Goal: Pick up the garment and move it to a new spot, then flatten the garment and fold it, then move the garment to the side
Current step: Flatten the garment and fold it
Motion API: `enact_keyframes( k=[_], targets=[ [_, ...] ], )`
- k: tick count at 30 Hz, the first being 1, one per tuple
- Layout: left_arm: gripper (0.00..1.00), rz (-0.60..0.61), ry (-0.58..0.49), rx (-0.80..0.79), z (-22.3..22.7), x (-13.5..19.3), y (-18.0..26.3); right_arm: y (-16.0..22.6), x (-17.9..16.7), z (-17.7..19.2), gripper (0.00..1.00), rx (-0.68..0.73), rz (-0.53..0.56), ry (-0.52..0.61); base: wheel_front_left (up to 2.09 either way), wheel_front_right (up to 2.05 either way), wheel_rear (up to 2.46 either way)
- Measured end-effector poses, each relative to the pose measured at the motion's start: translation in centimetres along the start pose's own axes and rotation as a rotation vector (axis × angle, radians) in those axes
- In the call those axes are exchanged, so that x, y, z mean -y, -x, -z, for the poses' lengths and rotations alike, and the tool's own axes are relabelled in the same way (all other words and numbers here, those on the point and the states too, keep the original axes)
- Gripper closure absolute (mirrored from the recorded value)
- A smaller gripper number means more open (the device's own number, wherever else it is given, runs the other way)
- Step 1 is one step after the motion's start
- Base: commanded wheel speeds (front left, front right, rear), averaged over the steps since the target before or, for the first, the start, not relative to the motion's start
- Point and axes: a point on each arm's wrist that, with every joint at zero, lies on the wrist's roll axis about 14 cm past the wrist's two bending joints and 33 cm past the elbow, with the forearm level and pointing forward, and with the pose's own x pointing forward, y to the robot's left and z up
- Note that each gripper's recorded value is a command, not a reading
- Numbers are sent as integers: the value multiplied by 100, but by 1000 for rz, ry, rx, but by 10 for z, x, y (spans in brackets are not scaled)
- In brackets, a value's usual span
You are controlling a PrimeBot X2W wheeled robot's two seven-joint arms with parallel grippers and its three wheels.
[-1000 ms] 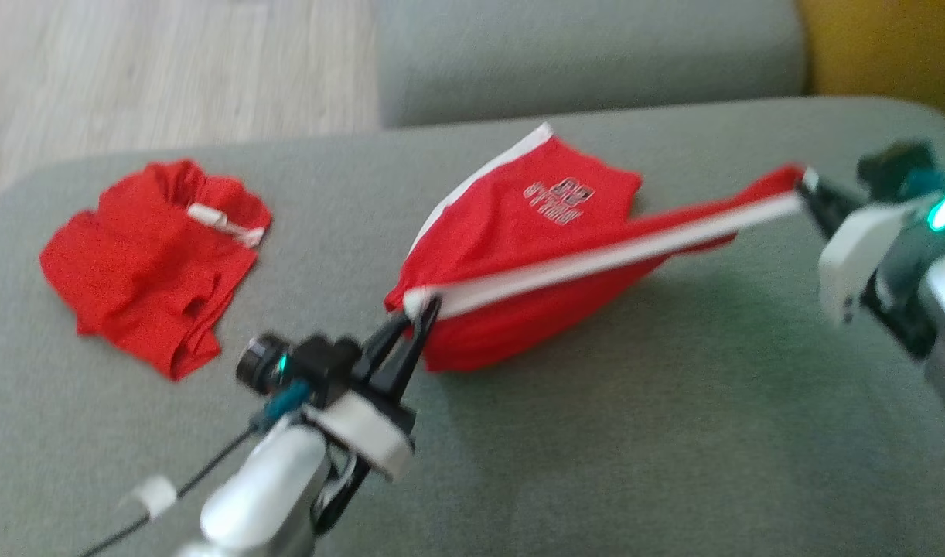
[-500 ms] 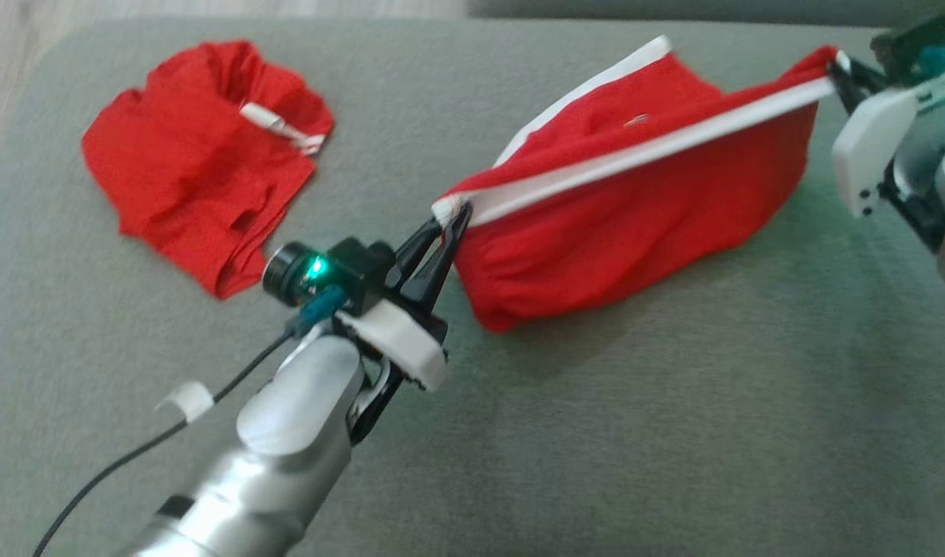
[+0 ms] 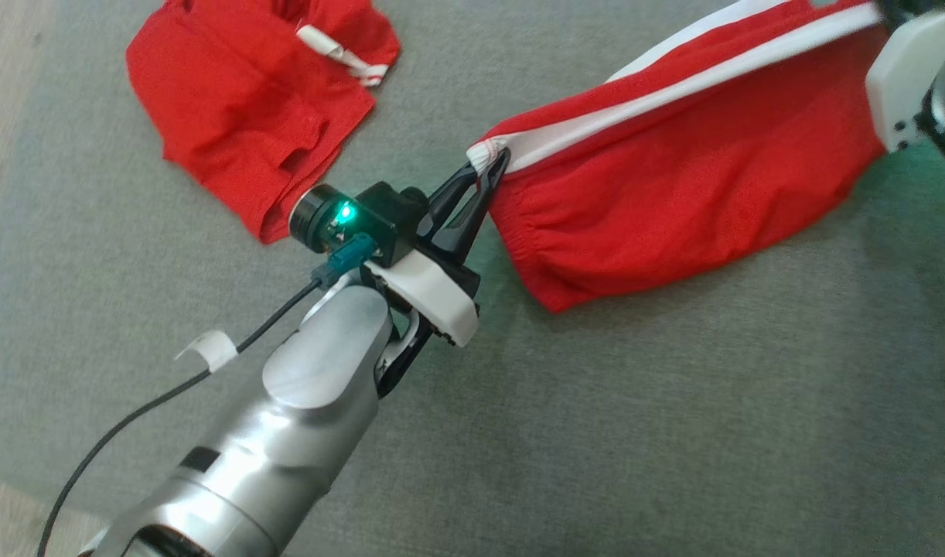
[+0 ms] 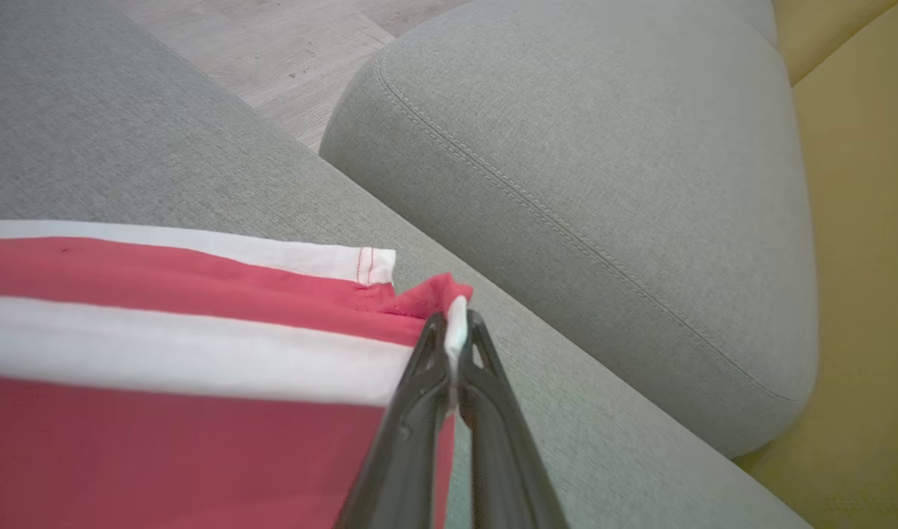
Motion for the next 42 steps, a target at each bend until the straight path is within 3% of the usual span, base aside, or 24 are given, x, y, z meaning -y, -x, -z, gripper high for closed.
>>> enact_keyframes(
  k=[4, 5, 6, 7, 8, 13, 18, 22, 25, 30, 33, 42],
  targets=[
    [100, -13, 0, -21, 8, -8, -1, -18, -6, -1, 100, -2, -16, 6, 0, 0, 0],
    [100, -16, -1, -26, 10, -9, -1, -21, -8, 0, 90, -3, -20, 7, 0, 0, 0],
    [100, -15, -5, -34, 12, -10, -1, -25, -8, 2, 0, -8, -22, 6, 0, 0, 0],
    [59, -12, -9, -45, 15, -10, -1, -27, -8, 4, 0, -14, -19, 6, 0, 0, 0],
    [0, -11, -3, -52, 18, -10, -1, -30, -7, 5, 0, -21, -16, 5, 0, 0, 0],
    [0, -30, 3, -56, 18, -12, 1, -28, 8, -4, 0, 32, 25, -71, 0, 0, 0],
    [0, -102, 13, 41, -16, -24, 0, -7, 30, -27, 0, 158, 89, -142, 0, 0, 0],
    [0, -151, 26, 156, -52, -33, 8, 18, 39, -50, 0, 280, 129, -228, 0, 0, 0],
    [0, -157, -52, 186, -61, -34, 22, 38, 35, -53, 0, 322, 136, -284, 0, 0, 0],
    [0, -206, -1, 273, -74, -27, 53, 92, 39, -68, 0, 464, 171, -374, 0, 0, 0],
    [0, -233, 30, 329, -83, -23, 73, 128, 33, -61, 0, 528, 206, -443, 0, 0, 0],
    [0, -241, 76, 343, -67, -2, 106, 184, -32, -4, 0, 518, 249, -573, 0, 0, 0]
  ],
)
